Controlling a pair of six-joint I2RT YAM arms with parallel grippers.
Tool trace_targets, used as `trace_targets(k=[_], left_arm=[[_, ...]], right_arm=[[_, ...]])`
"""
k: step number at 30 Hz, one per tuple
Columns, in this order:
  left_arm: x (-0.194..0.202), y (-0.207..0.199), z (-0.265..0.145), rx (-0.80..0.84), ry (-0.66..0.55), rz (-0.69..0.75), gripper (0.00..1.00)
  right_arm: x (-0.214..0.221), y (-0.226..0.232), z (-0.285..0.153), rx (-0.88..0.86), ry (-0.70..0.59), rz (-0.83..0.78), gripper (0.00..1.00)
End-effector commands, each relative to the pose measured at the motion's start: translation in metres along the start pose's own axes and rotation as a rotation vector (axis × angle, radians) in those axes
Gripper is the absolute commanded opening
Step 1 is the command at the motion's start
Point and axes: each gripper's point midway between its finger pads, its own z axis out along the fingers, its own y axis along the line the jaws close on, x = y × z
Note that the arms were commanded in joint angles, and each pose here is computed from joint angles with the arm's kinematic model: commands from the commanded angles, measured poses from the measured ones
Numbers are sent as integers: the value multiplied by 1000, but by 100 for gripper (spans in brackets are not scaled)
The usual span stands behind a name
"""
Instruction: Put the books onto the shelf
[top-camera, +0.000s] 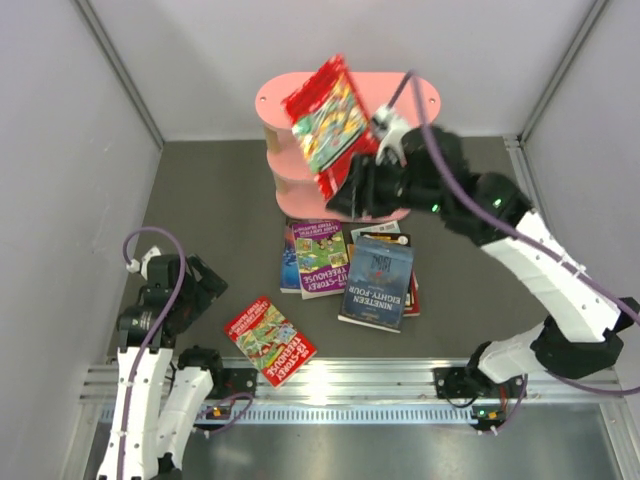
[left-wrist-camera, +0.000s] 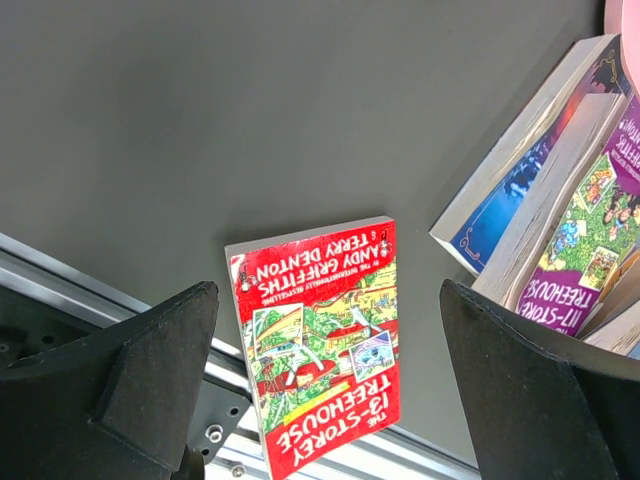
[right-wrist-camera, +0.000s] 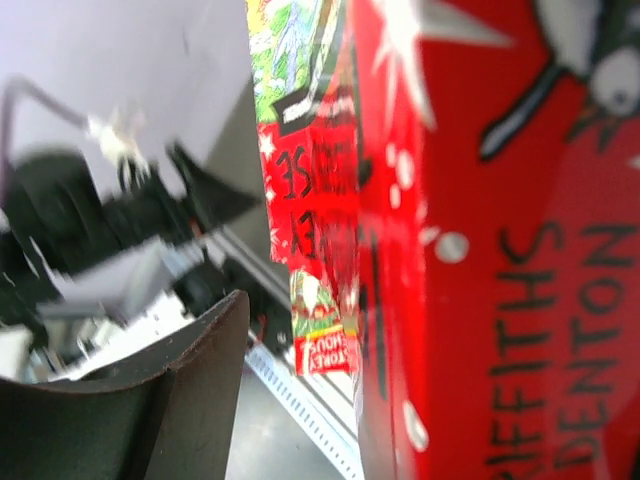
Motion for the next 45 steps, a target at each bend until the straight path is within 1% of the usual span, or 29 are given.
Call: trace_targets(k=[1, 3, 4, 5, 6, 8, 9, 10, 11, 12, 13, 14, 15, 16, 17, 18, 19, 20, 21, 23, 26, 30, 32, 35, 45], left_arm=[[-9, -10, 0, 41, -32, -12, 97], [-8, -10, 1, 41, -29, -15, 97], [-7, -11, 1, 44, -26, -16, 97], [-8, -11, 1, 45, -27, -15, 97], [-10, -12, 1, 42, -32, -15, 97], [-15, -9, -1, 22, -51, -7, 97], [-18, -11, -4, 23, -58, -4, 97], [-19, -11, -5, 23, -62, 4, 97], [-20, -11, -6, 23, -64, 6, 97], [-21, -12, -7, 21, -64, 7, 97], [-21, -11, -8, 17, -64, 11, 97], [-22, -10, -9, 14, -67, 11, 97], [-23, -10, -11, 14, -73, 11, 97], [-22, -7, -11, 8, -73, 13, 97], [-22, -6, -12, 7, -81, 12, 97], [-23, -3, -13, -4, -89, 14, 97], [-23, -1, -13, -8, -93, 14, 97], [-22, 0, -14, -10, -95, 14, 97], [-22, 0, -14, -10, -95, 12, 97], [-22, -1, -14, -7, -97, 4, 97], [-23, -2, -12, -9, -95, -3, 97], [-26, -3, -12, -14, -100, -8, 97], [-26, -3, -12, -16, -102, -11, 97], [-27, -2, -12, -20, -107, -16, 97], [-29, -2, -16, -22, -116, -31, 97]], right_arm=[[-99, -3, -46, -56, -248, 27, 0], [-120, -2, -51, -97, -271, 42, 0], [-141, -13, -50, -85, -305, 61, 0], [-148, -18, -48, -88, -310, 75, 0], [-156, -16, -47, -137, -311, 101, 0], [-169, -40, -38, -131, -323, 162, 0], [-178, -34, -39, -201, -341, 190, 0], [-180, -54, -33, -190, -338, 236, 0], [-184, -57, -32, -219, -345, 259, 0], [-184, -55, -33, -274, -322, 315, 0], [-188, -60, -29, -307, -339, 327, 0], [-193, -70, -33, -318, -356, 350, 0], [-193, -71, -36, -357, -341, 407, 0], [-189, -82, -33, -360, -342, 442, 0], [-200, -90, -43, -386, -392, 433, 0], [-205, -93, -49, -415, -405, 491, 0], [-200, -104, -45, -423, -398, 531, 0], [-209, -109, -55, -457, -432, 509, 0], [-210, -113, -56, -474, -424, 556, 0], [-214, -125, -59, -485, -431, 569, 0], [-211, -135, -53, -525, -364, 624, 0], [-207, -131, -54, -617, -295, 663, 0], [-202, -129, -54, -651, -255, 721, 0], [-196, -127, -57, -683, -245, 741, 0], [-184, -146, -43, -663, -265, 808, 0]])
